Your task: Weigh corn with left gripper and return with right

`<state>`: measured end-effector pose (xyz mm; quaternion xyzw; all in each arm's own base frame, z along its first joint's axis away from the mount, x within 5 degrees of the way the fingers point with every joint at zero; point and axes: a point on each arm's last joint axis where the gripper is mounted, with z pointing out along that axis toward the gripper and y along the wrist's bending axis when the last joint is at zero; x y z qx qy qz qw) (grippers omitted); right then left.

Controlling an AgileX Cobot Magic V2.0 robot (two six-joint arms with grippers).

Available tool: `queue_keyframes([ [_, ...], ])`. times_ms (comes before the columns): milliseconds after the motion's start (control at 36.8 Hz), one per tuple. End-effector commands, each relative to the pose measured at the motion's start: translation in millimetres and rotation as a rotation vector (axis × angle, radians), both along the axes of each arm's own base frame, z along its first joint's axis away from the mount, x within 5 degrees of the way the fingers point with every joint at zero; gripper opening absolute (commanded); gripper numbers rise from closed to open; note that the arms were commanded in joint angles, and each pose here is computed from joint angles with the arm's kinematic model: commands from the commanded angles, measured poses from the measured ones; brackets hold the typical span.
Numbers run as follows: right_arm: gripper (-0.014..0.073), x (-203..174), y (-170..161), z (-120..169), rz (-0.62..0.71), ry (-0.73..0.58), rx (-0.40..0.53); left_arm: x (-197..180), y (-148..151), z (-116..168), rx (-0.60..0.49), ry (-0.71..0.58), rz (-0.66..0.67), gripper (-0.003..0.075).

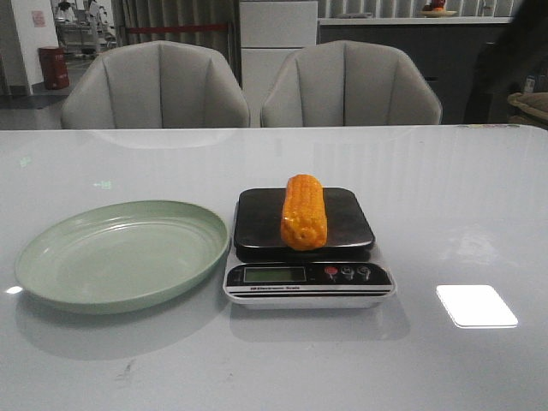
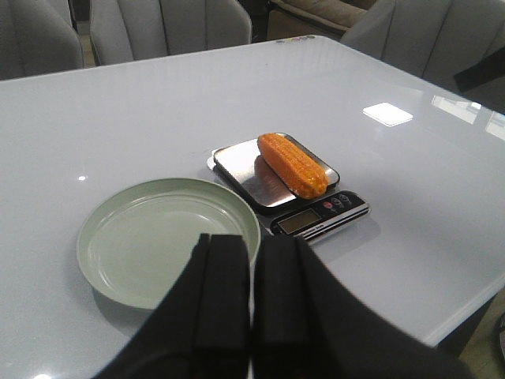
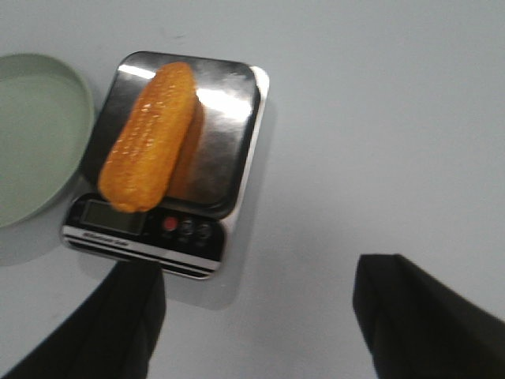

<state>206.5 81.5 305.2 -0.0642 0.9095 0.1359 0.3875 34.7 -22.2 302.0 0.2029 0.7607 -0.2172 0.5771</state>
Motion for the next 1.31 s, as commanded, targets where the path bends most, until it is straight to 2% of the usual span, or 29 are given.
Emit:
queue_keyframes([
  [0, 0.0595, 20.2, 26.3, 17.7, 0.035, -0.023, 0.057, 0.5, -0.9, 14.8, -0.056, -0.075, -0.006, 0.0114],
  [218, 0.0595, 69.3, 61.9, 9.5, 0.01, 0.087, 0.083, 0.5, -0.9, 14.8, -0.056, -0.075, -0.006, 0.0114],
  [435, 0.0595, 115.1, 89.0, -10.5, -0.041, 0.206, 0.089, 0.5, -0.9, 14.8, -0.056, -0.075, -0.006, 0.0114],
  [626, 0.0595, 135.2, 119.7, -28.6, -0.023, 0.285, 0.063, 0.5, -0.9, 14.8, -0.056, -0.075, -0.006, 0.0114],
  [816, 0.0586, 147.3, 128.6, -53.8, -0.089, 0.395, 0.058, 0.5, -0.9, 14.8, -0.056, -0.075, -0.006, 0.0114],
  [898, 0.0524, 149.5, 132.1, -63.8, -0.089, 0.427, 0.039, 0.5, -0.9, 14.8, -0.056, -0.075, -0.006, 0.0114],
  [1061, 0.0227, 150.0, 140.9, -68.3, -0.074, 0.444, 0.025, 0.5, -0.9, 14.8, -0.056, -0.075, -0.006, 0.0114],
  [1116, 0.0198, 150.1, 146.2, -61.6, -0.061, 0.429, 0.036, 0.5, -0.9, 14.8, -0.056, -0.075, -0.006, 0.0114],
  [1279, 0.02, 138.5, 180.6, -36.0, 0.031, 0.362, 0.071, 0.5, -0.9, 14.8, -0.056, -0.075, -0.006, 0.0114],
])
